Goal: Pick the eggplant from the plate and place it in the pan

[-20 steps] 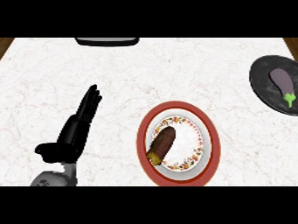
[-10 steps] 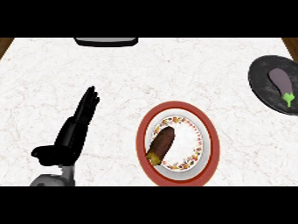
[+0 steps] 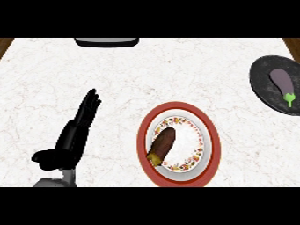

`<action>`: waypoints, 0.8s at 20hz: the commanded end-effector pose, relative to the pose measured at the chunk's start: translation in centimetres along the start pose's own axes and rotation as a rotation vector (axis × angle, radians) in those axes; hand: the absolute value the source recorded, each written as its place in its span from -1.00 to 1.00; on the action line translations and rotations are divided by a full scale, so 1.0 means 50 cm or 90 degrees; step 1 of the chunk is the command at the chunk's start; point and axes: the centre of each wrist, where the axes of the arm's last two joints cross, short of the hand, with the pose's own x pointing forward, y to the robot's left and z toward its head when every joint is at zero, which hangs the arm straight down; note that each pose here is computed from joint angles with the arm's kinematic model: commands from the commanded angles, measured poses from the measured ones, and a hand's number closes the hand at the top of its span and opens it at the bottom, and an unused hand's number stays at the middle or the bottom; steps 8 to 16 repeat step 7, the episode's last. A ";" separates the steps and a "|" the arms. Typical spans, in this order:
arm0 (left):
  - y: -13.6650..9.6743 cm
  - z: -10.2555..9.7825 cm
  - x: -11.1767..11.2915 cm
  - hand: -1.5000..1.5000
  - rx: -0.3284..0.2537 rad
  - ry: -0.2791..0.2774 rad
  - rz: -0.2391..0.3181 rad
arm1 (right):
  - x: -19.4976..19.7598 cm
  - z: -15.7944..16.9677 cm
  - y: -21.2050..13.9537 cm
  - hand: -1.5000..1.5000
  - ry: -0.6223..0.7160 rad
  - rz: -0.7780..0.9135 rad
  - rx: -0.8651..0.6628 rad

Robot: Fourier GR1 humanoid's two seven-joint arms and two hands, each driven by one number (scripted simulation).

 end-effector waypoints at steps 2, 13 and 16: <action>0.025 0.001 0.021 0.00 -0.004 0.006 0.003 | -0.026 0.024 0.018 -1.00 -0.002 0.022 0.006; -0.010 -0.041 0.040 0.00 0.009 -0.001 0.005 | 0.004 0.013 -0.032 -1.00 -0.026 0.076 -0.016; -0.010 -0.041 0.040 0.00 0.009 -0.001 0.005 | 0.004 0.013 -0.032 -1.00 -0.026 0.076 -0.016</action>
